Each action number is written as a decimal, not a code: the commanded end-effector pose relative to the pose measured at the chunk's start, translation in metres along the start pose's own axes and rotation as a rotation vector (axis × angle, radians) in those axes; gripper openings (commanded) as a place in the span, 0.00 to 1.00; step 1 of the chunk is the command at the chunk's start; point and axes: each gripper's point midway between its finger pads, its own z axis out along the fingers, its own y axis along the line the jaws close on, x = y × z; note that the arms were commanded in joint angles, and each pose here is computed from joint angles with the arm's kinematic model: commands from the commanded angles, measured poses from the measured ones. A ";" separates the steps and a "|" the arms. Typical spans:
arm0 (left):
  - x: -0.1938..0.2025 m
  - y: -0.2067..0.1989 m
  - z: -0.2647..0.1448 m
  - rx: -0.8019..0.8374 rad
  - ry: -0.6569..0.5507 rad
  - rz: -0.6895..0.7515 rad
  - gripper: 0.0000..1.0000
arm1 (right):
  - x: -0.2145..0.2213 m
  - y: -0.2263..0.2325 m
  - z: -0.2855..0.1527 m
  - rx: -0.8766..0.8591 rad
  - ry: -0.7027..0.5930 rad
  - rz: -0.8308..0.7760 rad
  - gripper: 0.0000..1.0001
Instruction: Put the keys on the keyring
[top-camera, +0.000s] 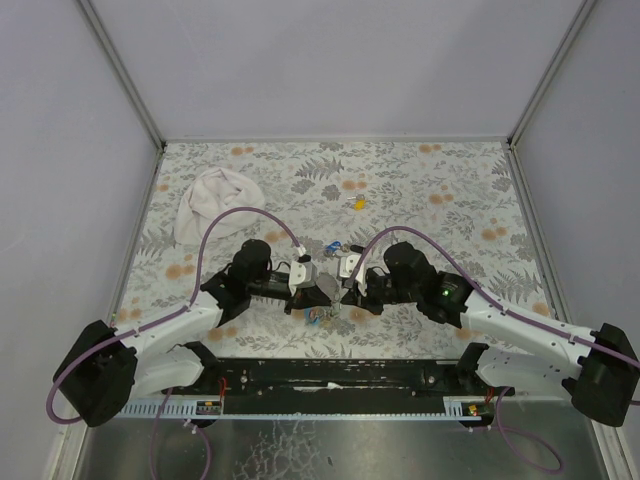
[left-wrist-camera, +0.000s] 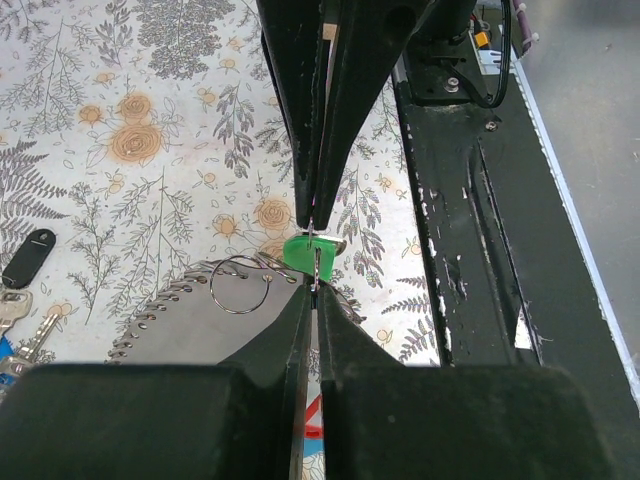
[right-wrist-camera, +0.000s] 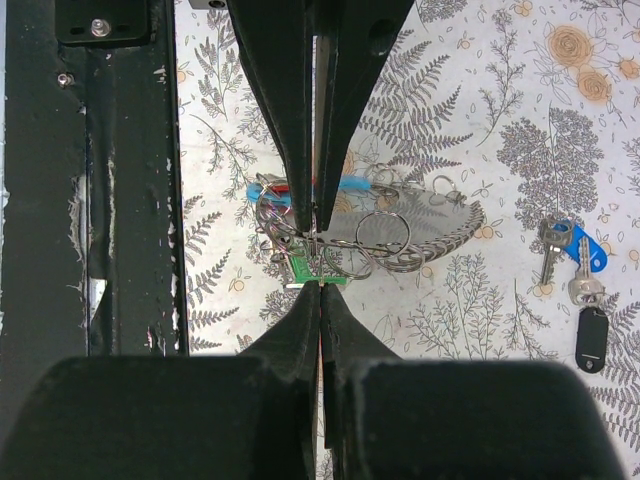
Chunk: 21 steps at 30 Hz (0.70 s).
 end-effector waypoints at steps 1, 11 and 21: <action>-0.025 0.005 0.003 0.008 -0.063 0.078 0.00 | -0.020 -0.001 -0.001 -0.015 -0.051 -0.021 0.00; -0.025 0.005 0.003 0.009 -0.066 0.073 0.00 | -0.022 0.003 0.000 -0.034 -0.060 -0.022 0.00; -0.024 0.008 0.002 -0.011 -0.059 0.072 0.00 | -0.018 -0.002 -0.002 0.000 -0.041 -0.017 0.00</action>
